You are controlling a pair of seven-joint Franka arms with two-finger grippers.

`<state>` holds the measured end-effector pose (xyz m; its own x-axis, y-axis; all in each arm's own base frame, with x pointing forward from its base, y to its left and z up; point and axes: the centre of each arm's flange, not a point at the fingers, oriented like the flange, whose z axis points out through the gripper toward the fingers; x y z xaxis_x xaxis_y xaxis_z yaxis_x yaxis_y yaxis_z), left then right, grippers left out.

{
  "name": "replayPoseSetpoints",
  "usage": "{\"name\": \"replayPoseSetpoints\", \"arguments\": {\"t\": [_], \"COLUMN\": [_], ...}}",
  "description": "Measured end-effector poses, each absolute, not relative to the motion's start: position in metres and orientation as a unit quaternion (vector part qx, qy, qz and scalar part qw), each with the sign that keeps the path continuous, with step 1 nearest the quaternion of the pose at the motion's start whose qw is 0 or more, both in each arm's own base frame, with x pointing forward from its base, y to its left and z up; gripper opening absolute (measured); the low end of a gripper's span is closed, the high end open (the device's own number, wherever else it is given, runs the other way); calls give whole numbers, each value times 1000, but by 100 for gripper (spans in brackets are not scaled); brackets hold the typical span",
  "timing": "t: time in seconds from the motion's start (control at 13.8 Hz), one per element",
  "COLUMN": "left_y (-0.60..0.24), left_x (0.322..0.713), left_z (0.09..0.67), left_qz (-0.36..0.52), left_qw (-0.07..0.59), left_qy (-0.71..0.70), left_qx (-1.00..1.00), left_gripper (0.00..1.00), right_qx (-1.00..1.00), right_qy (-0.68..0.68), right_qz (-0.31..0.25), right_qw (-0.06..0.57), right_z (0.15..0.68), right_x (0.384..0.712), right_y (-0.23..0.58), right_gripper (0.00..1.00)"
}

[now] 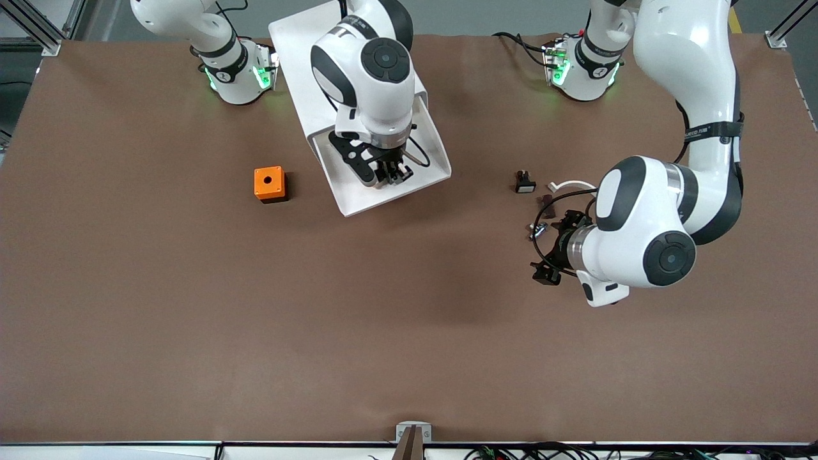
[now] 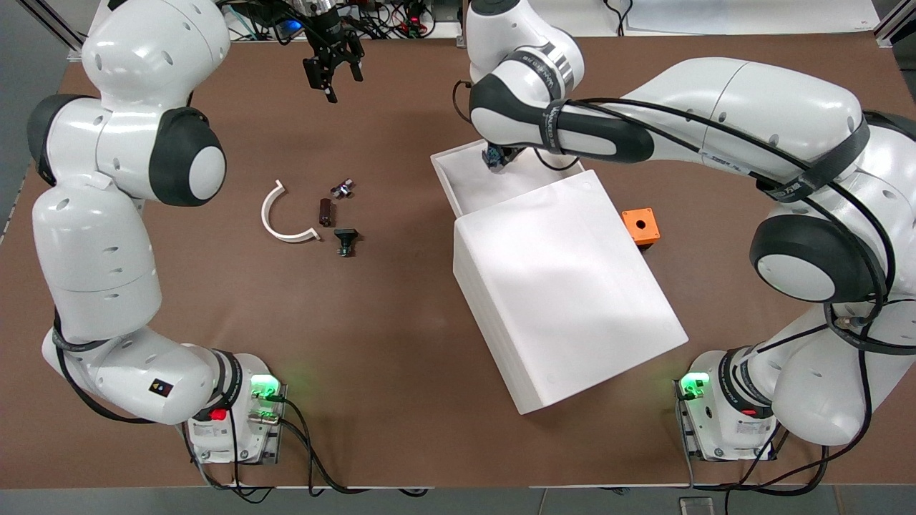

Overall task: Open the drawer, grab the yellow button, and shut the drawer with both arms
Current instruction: 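Grasp the yellow button with the right gripper and lift it out, then carry the button away from the cabinet with the right gripper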

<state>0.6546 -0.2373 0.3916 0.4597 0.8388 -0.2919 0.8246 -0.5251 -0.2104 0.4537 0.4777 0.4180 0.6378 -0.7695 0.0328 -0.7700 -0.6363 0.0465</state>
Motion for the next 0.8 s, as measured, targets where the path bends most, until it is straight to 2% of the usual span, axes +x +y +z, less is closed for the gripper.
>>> {"name": "replayPoseSetpoints", "arguments": {"t": [0.22,0.43,0.58,0.8], "left_y": [-237,-242,-247,-270], "left_x": [654,651,649,642], "left_z": [403,403,403,402], "left_qz": [177,176,176,177], "left_qw": [4,-1,-5,-22], "left_qy": [-446,-401,-372,-295], "left_qx": [-877,-899,-911,-939], "left_gripper": [100,100,100,100], "right_qx": [921,951,968,985], "right_qy": [-390,-308,-251,-168], "right_qz": [3,-15,-27,-46], "right_qw": [14,3,5,3], "right_z": [452,479,472,448], "right_x": [507,572,605,634], "right_y": [419,303,218,88], "right_gripper": [40,40,40,40]}}
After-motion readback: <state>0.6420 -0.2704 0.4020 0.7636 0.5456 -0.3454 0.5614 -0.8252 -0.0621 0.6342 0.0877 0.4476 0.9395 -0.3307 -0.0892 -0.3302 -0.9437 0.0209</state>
